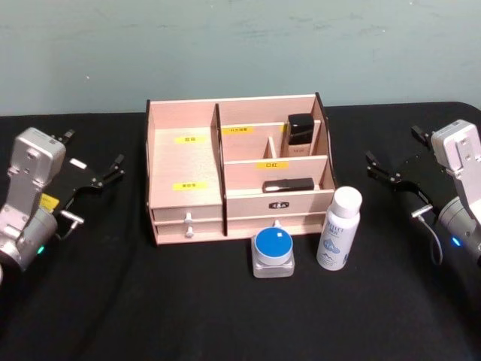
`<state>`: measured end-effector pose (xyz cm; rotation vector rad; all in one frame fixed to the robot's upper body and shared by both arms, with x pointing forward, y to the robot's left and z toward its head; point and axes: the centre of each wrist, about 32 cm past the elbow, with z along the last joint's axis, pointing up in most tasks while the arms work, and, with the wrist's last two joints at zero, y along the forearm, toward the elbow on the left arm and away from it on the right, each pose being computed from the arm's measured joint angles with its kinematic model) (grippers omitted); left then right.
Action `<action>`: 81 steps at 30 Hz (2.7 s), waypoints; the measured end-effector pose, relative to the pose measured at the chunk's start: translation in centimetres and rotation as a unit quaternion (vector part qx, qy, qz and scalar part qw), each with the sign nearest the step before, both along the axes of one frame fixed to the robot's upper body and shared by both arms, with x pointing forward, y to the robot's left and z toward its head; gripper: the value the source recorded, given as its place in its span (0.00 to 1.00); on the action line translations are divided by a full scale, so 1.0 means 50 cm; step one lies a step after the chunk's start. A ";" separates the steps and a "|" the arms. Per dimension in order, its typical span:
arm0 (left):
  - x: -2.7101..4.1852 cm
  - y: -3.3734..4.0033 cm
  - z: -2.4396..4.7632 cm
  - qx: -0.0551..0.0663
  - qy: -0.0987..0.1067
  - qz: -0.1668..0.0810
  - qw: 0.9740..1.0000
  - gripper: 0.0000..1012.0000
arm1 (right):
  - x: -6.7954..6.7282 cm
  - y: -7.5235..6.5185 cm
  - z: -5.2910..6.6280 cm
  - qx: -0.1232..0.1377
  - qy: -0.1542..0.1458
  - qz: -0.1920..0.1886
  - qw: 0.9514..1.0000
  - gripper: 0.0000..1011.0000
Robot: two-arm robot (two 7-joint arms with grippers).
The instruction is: Pick up the facial cleanser and watermelon frost from the table and place them into the tiered storage box.
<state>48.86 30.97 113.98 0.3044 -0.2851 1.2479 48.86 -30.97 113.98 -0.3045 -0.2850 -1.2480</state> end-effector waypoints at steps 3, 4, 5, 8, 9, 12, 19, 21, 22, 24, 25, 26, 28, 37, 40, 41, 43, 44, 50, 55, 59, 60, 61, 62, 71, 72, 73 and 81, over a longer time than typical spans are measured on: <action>0.000 0.000 0.000 0.000 0.000 0.000 1.000 1.00 | 0.000 0.000 0.000 0.000 0.000 0.000 1.000 0.99; 0.000 0.000 0.000 0.000 0.000 0.000 1.000 1.00 | 0.000 0.000 0.000 0.000 0.000 0.000 1.000 0.99; 0.000 0.000 0.000 0.000 0.000 0.000 1.000 1.00 | 0.000 0.000 0.000 0.000 0.000 0.000 1.000 0.99; 0.000 0.000 0.000 0.000 0.000 0.000 1.000 1.00 | 0.000 0.000 0.000 0.000 0.000 0.000 1.000 0.99; 0.000 0.000 0.000 0.000 0.000 0.000 1.000 1.00 | 0.000 0.000 0.000 0.000 0.000 0.000 1.000 0.99; 0.000 0.000 0.000 0.000 0.000 0.000 1.000 1.00 | 0.000 0.000 0.000 0.000 0.000 0.000 1.000 0.99; 0.000 0.000 0.000 0.000 0.000 0.000 1.000 1.00 | 0.000 0.000 0.000 0.000 0.000 0.000 1.000 0.99; 0.000 0.000 0.000 0.000 0.000 0.000 1.000 1.00 | 0.000 0.000 0.000 0.000 0.000 0.000 1.000 0.99; 0.000 0.000 0.000 0.000 0.000 0.000 1.000 1.00 | 0.000 0.000 0.000 0.000 0.000 0.000 1.000 0.99; 0.000 0.000 0.000 0.000 0.000 0.000 1.000 1.00 | 0.000 0.000 0.000 0.000 0.000 0.000 1.000 0.99; 0.000 0.000 0.000 0.000 0.000 0.000 1.000 1.00 | 0.000 0.000 0.000 0.000 0.000 0.000 1.000 0.99; 0.000 0.000 0.000 0.000 0.000 0.000 1.000 1.00 | 0.000 0.000 0.000 0.000 0.000 0.000 1.000 0.99; 0.000 0.000 0.000 0.000 0.000 0.000 1.000 1.00 | 0.000 0.000 0.000 0.000 0.000 0.000 1.000 0.99; 0.000 0.000 0.000 0.000 0.000 0.000 1.000 1.00 | 0.000 0.000 0.000 0.000 0.000 0.000 1.000 0.99; 0.000 0.000 0.000 0.000 0.000 0.000 1.000 1.00 | -0.002 -0.001 0.003 0.006 0.000 0.001 1.000 0.99; 0.000 0.000 0.000 0.000 0.000 0.000 1.000 1.00 | -0.008 -0.003 0.009 0.013 -0.003 0.006 1.000 0.99; 0.000 0.000 0.000 0.000 0.000 0.000 1.000 1.00 | -0.020 -0.004 0.023 0.021 -0.008 0.017 1.000 0.99; 0.000 0.000 0.000 0.000 0.000 0.000 1.000 1.00 | -0.025 -0.004 0.029 0.023 -0.010 0.021 0.999 0.99; 0.000 0.000 0.000 0.000 0.000 0.000 1.000 1.00 | -0.080 0.002 0.080 0.027 -0.030 0.061 0.997 0.99; 0.000 0.000 0.000 0.000 0.000 0.000 1.000 1.00 | -0.134 0.010 0.116 0.036 -0.041 0.088 0.995 0.99; 0.000 0.000 0.000 0.000 0.000 0.000 1.000 1.00 | -0.177 0.020 0.136 0.041 -0.043 0.109 0.992 0.99; 0.000 0.000 0.000 0.000 0.000 0.000 1.000 1.00 | -0.185 0.021 0.139 0.043 -0.042 0.113 0.992 0.99; 0.000 0.000 0.000 0.000 0.000 0.000 1.000 1.00 | -0.194 0.024 0.142 0.046 -0.040 0.118 0.991 0.99; 0.000 0.000 0.000 0.000 0.000 0.000 1.000 1.00 | -0.207 0.028 0.144 0.051 -0.035 0.127 0.990 0.99; 0.000 0.000 0.000 0.000 0.000 0.000 1.000 1.00 | -0.255 0.049 0.132 0.057 0.055 0.157 0.985 0.99; 0.000 0.000 0.000 0.000 0.000 0.000 1.000 1.00 | -0.257 0.049 0.130 0.055 0.062 0.156 0.984 0.99; 0.000 0.000 0.000 0.000 0.000 0.000 1.000 1.00 | -0.258 0.050 0.128 0.054 0.069 0.155 0.984 0.99; 0.000 0.000 0.000 0.000 0.000 0.000 1.000 1.00 | -0.251 0.047 0.096 0.056 0.123 0.138 0.981 0.99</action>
